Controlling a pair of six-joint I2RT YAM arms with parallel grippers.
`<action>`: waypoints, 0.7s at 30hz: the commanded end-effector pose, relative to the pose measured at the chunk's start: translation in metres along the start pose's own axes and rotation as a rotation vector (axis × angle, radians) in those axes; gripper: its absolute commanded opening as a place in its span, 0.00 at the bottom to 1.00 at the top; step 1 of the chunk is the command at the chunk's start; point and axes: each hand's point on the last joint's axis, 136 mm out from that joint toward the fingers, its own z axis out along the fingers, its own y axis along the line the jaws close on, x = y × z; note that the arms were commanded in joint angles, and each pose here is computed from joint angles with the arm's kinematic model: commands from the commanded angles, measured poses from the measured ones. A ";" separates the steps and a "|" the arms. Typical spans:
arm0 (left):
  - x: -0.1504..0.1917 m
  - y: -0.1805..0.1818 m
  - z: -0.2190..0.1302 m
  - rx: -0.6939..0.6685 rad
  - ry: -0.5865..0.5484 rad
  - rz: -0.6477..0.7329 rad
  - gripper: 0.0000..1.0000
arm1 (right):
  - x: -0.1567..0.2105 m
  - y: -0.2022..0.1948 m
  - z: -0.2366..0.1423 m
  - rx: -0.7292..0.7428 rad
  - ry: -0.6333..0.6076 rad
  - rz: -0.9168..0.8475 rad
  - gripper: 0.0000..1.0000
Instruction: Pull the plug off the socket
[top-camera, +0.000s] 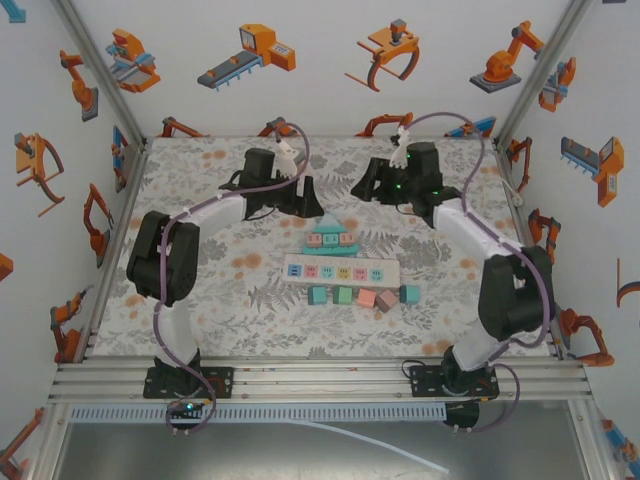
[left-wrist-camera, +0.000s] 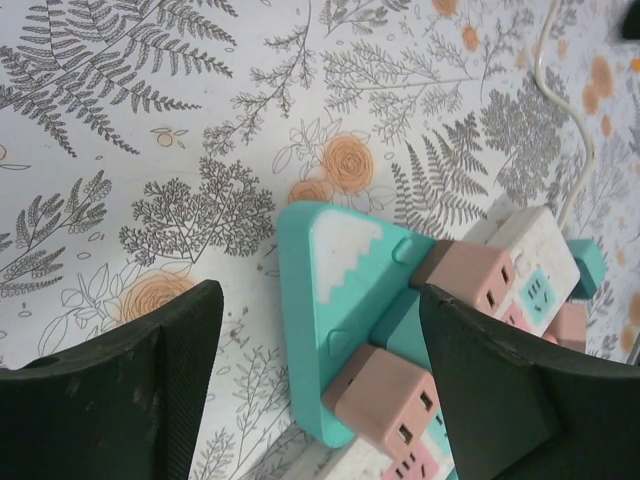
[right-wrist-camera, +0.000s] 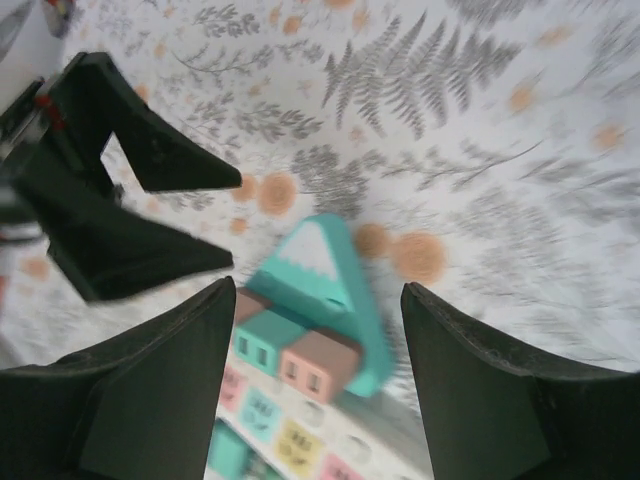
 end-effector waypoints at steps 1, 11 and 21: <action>-0.002 -0.005 0.015 0.017 -0.015 -0.062 0.73 | 0.034 0.009 -0.024 -0.023 0.099 -0.464 0.65; 0.040 -0.009 0.039 -0.107 0.145 0.025 0.68 | 0.092 0.066 -0.045 -0.456 -0.020 -1.150 0.61; 0.056 0.006 0.042 -0.164 0.217 0.063 0.60 | 0.128 0.065 0.007 -0.481 0.024 -1.279 0.59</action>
